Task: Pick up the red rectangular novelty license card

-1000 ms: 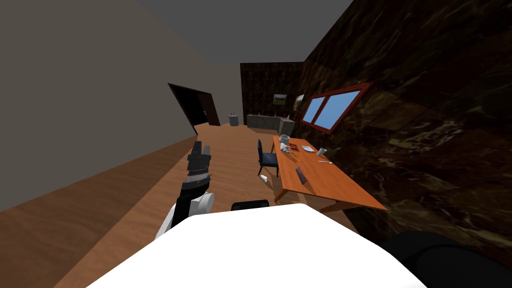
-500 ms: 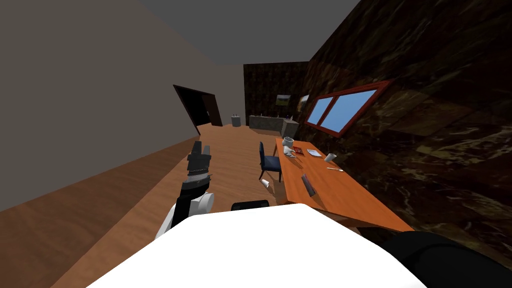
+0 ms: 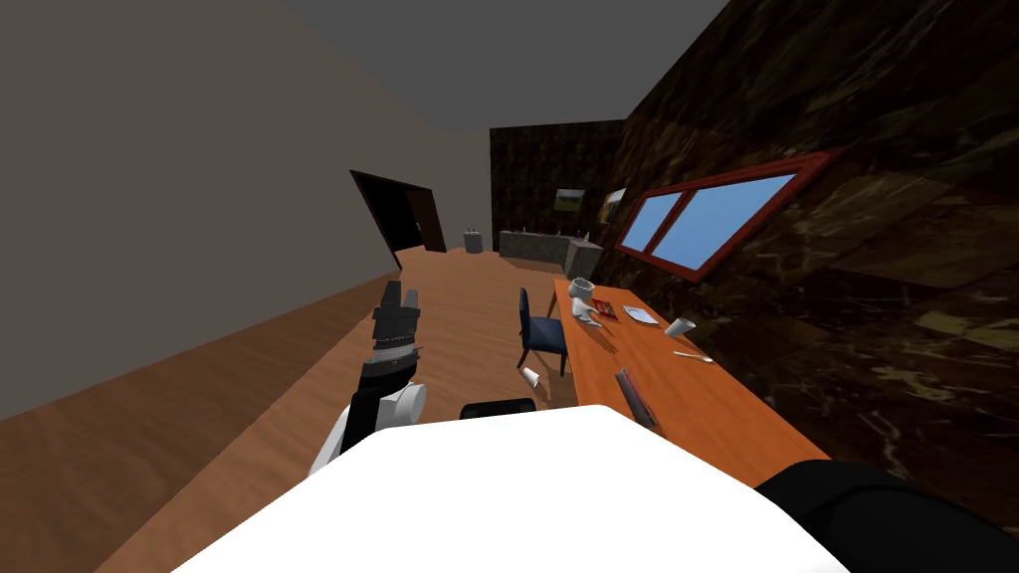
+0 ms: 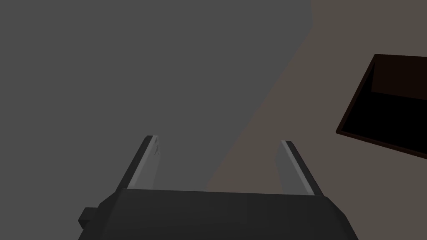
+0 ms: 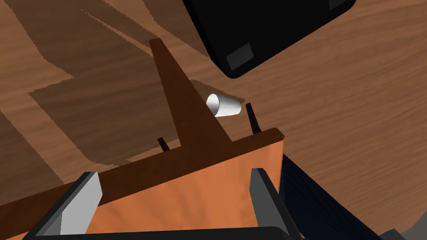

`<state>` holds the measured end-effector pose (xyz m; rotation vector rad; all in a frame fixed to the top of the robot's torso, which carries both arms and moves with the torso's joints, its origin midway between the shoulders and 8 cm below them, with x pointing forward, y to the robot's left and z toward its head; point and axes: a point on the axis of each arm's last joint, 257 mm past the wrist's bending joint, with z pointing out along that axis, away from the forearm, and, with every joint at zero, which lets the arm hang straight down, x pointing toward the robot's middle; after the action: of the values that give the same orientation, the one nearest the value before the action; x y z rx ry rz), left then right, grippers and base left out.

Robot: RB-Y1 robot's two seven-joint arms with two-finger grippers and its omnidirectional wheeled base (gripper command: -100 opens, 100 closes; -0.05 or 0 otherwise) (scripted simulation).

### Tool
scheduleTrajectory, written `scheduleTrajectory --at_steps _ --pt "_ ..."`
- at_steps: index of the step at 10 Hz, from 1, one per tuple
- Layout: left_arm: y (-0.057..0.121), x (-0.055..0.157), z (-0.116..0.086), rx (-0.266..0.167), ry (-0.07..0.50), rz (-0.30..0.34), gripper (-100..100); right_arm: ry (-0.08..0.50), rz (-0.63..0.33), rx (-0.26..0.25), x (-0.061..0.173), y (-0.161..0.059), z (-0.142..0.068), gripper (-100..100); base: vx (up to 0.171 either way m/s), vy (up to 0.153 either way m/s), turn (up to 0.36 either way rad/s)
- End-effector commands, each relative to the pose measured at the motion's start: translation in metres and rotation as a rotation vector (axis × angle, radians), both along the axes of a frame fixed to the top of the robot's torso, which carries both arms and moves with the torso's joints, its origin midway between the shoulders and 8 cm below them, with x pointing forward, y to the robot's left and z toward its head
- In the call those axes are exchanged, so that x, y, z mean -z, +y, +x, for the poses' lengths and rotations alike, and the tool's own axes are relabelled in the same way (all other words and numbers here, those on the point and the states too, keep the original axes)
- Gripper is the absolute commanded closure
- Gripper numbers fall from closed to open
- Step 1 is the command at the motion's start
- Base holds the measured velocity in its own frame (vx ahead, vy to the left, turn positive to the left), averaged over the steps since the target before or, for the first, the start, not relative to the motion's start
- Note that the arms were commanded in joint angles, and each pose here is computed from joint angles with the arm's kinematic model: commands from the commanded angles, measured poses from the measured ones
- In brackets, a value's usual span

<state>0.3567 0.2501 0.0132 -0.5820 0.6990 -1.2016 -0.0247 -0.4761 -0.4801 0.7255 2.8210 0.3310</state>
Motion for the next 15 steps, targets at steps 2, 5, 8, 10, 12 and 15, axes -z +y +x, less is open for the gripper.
scheduleTrajectory --at_steps 2,5,8,10,12,15 --pt "0.0 0.0 0.0 0.0 0.0 0.0 0 0.069 -0.1 -0.044 -0.016 -0.052 -0.024 -100 0.303 -0.074 0.121" --pt "0.0 0.0 0.0 0.0 0.0 0.0 0 0.124 -0.186 -0.085 -0.035 -0.099 -0.037 -100 0.244 -0.05 0.073" --pt "0.0 0.0 0.0 0.0 0.0 0.0 0 0.138 -0.21 -0.097 -0.042 -0.114 -0.041 -100 0.136 -0.019 0.045" --pt "0.0 0.0 0.0 0.0 0.0 0.0 0 0.14 -0.21 -0.065 -0.034 -0.112 -0.045 -100 -0.016 -0.004 0.108" --pt "0.0 0.0 0.0 0.0 -0.001 0.0 0 0.143 -0.206 -0.021 -0.024 -0.107 -0.052 -100 -0.096 -0.021 0.251" --pt "0.0 0.0 0.0 0.0 0.0 0.0 0 0.143 -0.206 -0.011 -0.023 -0.107 -0.053 100 -0.051 -0.015 0.096"
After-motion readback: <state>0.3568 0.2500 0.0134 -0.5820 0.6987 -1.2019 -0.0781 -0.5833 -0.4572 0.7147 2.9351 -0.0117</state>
